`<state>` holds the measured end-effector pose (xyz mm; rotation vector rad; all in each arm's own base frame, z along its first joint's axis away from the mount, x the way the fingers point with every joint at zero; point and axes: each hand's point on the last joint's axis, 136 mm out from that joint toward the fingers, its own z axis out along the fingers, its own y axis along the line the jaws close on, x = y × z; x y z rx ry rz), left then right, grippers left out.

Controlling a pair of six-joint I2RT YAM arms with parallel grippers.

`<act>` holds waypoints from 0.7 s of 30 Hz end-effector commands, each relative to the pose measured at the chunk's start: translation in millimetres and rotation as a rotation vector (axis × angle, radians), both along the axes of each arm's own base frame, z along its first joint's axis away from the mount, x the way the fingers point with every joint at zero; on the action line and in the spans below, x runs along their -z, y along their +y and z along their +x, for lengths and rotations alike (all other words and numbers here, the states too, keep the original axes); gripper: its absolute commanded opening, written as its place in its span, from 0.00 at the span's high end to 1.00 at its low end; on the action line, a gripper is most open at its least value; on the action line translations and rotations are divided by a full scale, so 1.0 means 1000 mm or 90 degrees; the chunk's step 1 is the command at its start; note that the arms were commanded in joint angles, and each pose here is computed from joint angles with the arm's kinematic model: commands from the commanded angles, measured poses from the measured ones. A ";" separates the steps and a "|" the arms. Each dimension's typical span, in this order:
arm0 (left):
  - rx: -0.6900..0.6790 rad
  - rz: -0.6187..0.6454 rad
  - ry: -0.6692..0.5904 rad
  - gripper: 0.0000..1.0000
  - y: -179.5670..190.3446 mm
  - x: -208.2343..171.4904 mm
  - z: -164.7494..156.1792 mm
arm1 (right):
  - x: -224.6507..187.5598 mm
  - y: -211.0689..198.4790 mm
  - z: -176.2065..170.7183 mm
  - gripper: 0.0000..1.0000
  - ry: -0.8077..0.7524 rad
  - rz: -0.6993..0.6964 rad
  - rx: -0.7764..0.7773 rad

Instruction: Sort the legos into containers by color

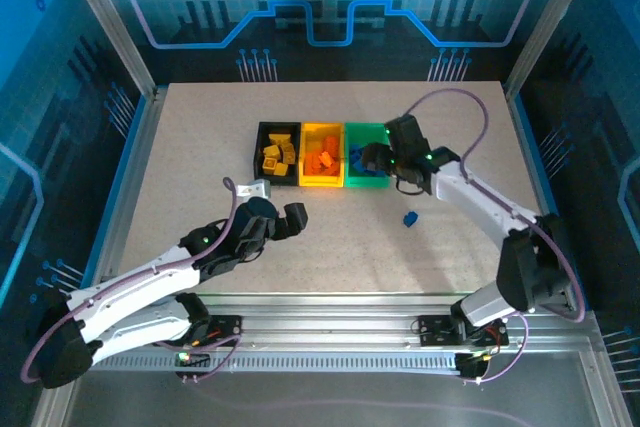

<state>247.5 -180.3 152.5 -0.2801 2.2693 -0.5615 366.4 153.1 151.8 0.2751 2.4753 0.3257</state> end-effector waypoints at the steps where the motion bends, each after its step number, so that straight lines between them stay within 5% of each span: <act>1: -0.014 -0.001 0.000 0.01 0.003 0.001 0.003 | 0.057 -0.036 -0.052 0.18 0.140 -0.038 0.065; 8: -0.016 -0.003 0.010 0.01 0.003 0.011 0.002 | 0.109 -0.068 -0.104 0.18 0.261 -0.033 0.130; 21: -0.015 -0.006 0.013 0.01 0.004 0.015 0.002 | 0.128 -0.084 -0.077 0.33 0.260 -0.071 0.156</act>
